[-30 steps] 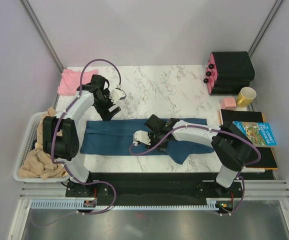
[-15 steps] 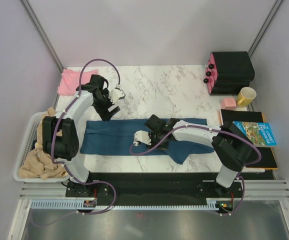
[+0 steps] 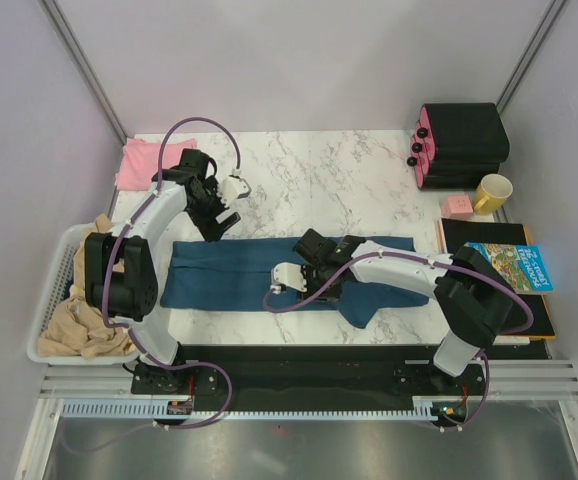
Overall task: Fold and stack the t-shirts
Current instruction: Fold the tshirt
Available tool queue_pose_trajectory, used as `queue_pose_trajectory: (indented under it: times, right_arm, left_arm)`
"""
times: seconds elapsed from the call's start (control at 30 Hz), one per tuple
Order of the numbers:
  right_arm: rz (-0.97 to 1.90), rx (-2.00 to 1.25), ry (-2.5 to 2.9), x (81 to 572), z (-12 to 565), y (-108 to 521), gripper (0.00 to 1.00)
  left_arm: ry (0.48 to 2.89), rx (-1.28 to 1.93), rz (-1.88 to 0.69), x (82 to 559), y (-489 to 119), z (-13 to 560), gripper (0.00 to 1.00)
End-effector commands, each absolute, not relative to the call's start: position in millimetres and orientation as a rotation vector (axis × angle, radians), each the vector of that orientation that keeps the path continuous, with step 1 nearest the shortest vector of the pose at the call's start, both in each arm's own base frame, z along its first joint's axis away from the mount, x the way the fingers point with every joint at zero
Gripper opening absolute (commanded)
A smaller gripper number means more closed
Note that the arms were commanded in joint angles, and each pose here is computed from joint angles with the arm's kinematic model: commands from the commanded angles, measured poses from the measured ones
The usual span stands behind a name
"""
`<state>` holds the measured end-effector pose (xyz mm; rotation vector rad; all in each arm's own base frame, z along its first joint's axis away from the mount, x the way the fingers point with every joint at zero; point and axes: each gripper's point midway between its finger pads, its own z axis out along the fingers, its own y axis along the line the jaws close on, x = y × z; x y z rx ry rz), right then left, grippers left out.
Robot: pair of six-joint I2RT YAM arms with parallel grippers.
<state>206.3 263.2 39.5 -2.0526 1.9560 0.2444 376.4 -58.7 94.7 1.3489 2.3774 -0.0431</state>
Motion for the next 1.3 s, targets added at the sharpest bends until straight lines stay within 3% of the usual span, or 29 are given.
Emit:
queue_pose_trajectory:
  times: [0.0, 0.53, 0.87, 1.27]
  right_arm:
    - [0.248, -2.045, 1.947, 208.8, 33.6, 266.5, 0.38]
    - [0.266, -2.014, 1.971, 214.5, 22.6, 277.5, 0.33]
    - [0.249, -2.004, 1.978, 215.1, 23.1, 274.8, 0.0]
    - [0.264, -2.001, 1.919, 216.6, 56.6, 279.9, 0.0]
  left_arm:
    - [2.317, 1.32, -0.058, 387.2, -64.9, 109.4, 1.0]
    - [2.313, 1.322, -0.065, 385.0, -65.6, 109.3, 1.0]
    - [2.316, 1.33, -0.065, 384.1, -65.1, 107.6, 1.0]
    - [2.321, 1.322, -0.076, 383.2, -66.3, 106.2, 1.0]
